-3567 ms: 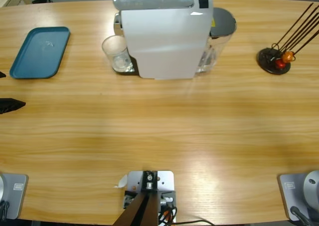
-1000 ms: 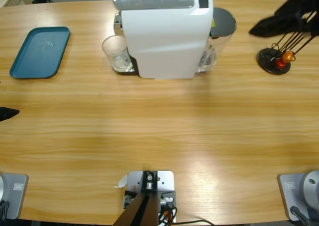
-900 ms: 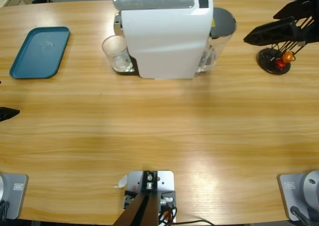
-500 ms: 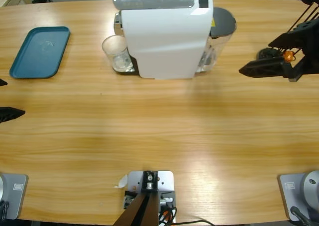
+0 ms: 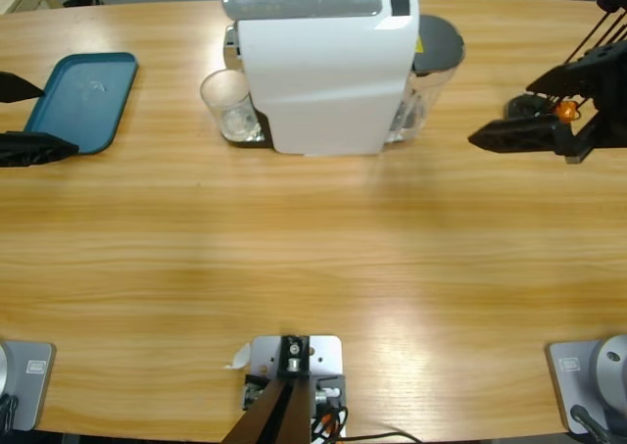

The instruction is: Pour coffee

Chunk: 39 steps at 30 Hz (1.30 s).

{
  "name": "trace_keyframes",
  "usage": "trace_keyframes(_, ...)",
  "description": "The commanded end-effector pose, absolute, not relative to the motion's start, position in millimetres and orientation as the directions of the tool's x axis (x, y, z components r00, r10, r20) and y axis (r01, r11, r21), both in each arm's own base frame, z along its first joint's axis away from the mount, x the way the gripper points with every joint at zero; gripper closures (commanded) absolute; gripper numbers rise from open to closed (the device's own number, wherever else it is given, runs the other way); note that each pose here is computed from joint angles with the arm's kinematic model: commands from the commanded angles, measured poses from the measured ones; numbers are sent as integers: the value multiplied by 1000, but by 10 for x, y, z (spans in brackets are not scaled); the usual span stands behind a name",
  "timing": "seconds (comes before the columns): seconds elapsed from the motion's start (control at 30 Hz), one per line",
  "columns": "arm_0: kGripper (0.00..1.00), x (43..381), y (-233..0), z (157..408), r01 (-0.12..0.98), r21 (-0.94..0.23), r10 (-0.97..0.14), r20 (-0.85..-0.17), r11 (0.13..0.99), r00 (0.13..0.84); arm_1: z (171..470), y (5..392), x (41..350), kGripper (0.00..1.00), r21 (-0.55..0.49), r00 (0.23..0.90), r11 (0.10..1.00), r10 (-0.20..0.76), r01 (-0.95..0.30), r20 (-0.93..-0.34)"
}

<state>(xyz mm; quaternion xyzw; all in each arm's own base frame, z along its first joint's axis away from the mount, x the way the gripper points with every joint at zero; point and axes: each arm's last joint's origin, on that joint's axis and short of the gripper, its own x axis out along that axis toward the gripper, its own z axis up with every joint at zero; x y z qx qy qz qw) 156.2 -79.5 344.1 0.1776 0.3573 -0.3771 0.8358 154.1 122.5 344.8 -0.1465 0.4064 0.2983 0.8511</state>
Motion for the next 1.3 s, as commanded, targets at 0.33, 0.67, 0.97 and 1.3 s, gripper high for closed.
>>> trace_keyframes(0.33,0,1939,-950,3457,773,-6,-522,-741,634,422,3302,1163,1439,0,-16,488,769,389,-639,-781)
trace_keyframes(0.67,0,2005,-1044,3366,814,-3,-528,-763,581,374,3299,1202,1499,0,-29,495,775,374,-631,-784)
trace_keyframes(0.97,0,1849,-1037,3457,838,-19,-572,-739,545,355,3354,1301,1629,0,-39,502,775,369,-631,-783)
trace_keyframes(1.3,0,1780,-888,3527,787,17,-524,-737,617,427,3304,1444,1810,0,-50,513,774,368,-631,-776)
